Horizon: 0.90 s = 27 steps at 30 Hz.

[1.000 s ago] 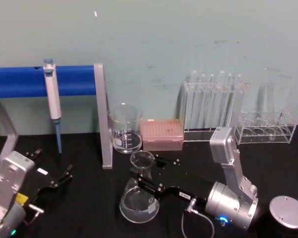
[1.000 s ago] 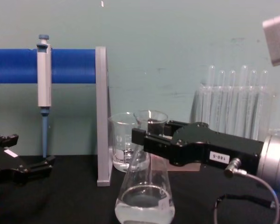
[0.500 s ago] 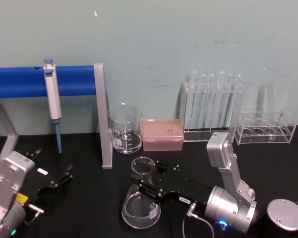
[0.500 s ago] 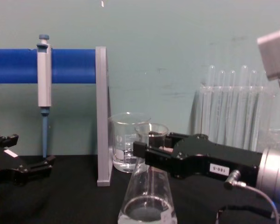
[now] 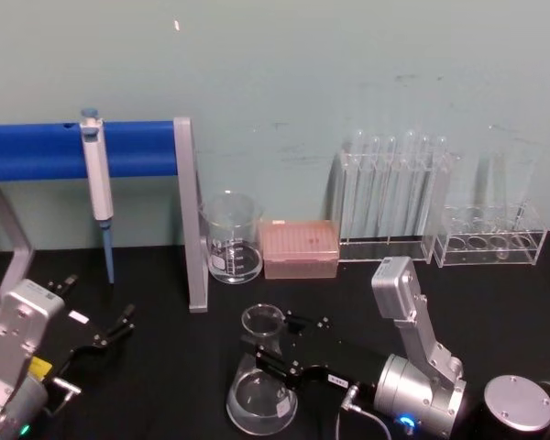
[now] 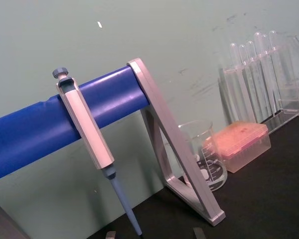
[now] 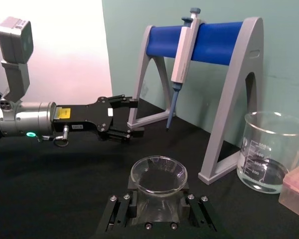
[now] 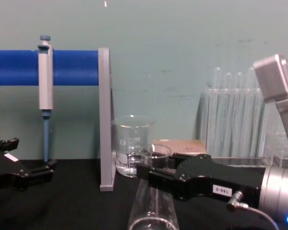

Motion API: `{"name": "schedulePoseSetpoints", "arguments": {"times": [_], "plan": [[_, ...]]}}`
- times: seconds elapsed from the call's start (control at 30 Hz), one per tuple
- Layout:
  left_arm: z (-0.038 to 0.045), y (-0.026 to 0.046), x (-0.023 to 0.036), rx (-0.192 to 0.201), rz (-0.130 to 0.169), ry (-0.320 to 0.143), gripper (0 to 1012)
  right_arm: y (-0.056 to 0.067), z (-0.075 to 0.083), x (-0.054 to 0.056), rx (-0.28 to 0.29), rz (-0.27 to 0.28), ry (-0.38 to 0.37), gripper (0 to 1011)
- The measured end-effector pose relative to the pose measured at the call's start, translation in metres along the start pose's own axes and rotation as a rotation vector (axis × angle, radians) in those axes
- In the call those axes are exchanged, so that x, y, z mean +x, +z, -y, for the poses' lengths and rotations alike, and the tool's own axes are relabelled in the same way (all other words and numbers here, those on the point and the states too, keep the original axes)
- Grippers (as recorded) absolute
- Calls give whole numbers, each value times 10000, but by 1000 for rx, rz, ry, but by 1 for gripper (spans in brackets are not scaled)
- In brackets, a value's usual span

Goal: Grasp the erlenmeyer flask with one hand, shake it three times, then place it back.

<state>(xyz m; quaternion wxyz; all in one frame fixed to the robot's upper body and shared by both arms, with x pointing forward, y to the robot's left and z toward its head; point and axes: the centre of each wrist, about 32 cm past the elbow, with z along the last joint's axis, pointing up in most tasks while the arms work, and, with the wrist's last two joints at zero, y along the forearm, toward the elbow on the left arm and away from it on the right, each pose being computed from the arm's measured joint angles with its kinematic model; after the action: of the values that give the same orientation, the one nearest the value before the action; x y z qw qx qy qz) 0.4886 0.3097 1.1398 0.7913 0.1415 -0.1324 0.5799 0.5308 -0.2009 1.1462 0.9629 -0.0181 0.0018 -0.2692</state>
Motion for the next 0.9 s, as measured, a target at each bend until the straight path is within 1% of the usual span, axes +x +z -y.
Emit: {"name": "schedulePoseSetpoints", "arguments": {"times": [0.23, 0.9], "plan": [[0, 0, 0, 0, 0, 0, 1001, -30, -5, 7, -6, -6, -1, 457], [0, 0, 0, 0, 0, 0, 1001, -16, -8, 31, -19, 0, -1, 457]]}}
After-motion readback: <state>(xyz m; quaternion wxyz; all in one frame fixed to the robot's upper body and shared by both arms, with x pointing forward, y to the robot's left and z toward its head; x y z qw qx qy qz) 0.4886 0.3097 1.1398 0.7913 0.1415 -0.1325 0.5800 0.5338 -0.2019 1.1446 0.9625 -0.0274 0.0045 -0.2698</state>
